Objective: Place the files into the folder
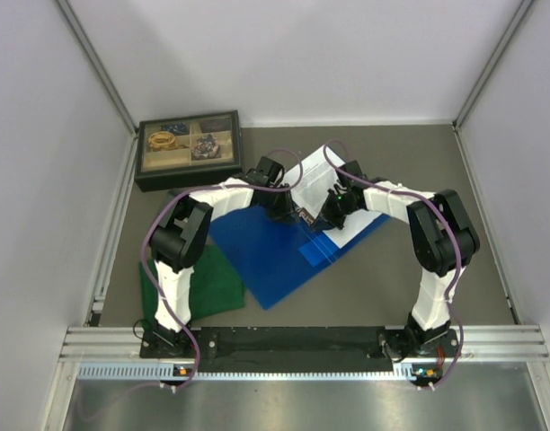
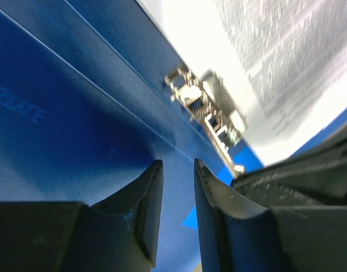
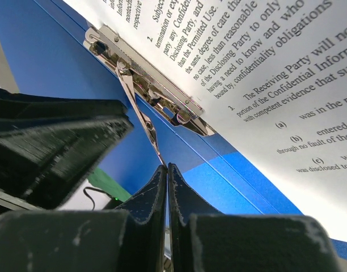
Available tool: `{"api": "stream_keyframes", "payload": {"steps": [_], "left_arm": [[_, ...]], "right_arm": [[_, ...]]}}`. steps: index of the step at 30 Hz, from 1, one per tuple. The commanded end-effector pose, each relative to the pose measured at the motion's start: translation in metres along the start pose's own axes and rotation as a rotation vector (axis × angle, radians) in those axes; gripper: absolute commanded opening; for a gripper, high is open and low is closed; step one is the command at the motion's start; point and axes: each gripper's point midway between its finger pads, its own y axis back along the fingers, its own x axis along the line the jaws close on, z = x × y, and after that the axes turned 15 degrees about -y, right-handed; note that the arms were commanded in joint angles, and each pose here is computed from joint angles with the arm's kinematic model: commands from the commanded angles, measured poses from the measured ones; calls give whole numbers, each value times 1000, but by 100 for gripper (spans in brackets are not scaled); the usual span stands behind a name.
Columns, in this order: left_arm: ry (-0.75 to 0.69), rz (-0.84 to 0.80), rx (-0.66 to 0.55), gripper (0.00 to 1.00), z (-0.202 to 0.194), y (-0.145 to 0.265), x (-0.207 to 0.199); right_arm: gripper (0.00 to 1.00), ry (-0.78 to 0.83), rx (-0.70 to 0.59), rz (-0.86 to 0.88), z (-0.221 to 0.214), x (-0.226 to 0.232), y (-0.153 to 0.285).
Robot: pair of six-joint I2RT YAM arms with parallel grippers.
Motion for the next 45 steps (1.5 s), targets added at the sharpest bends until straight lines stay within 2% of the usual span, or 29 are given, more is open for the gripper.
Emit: {"api": "stream_keyframes", "payload": {"steps": [1,3,7,26,29,31,33,36,45], "left_arm": [[137,111,-81,32,39,6,3],[160,135,-67,30,41,0,6],[176,163,-123,31,62,0,0],[217,323,-62,22,42,-18,18],[225,348,-34,15,32,-25,27],[220,381,-5,6,22,-28,37],[190,399,25,0,12,-28,44],[130,459,59,0,0,-29,61],[-43,440,157,0,-27,-33,73]], "right_arm": [[0,-17,-66,-44,18,-18,-12],[0,-16,-67,-39,19,-17,-13],[0,-17,-59,-41,18,-18,-15],[0,-24,-62,-35,18,-16,-16],[0,-25,-62,-34,19,-16,-16],[0,-21,-66,-36,20,-16,-16],[0,-10,-79,-43,23,-17,-15],[0,9,-100,-59,26,-18,-15],[0,68,-181,-115,43,-27,-12]]}}
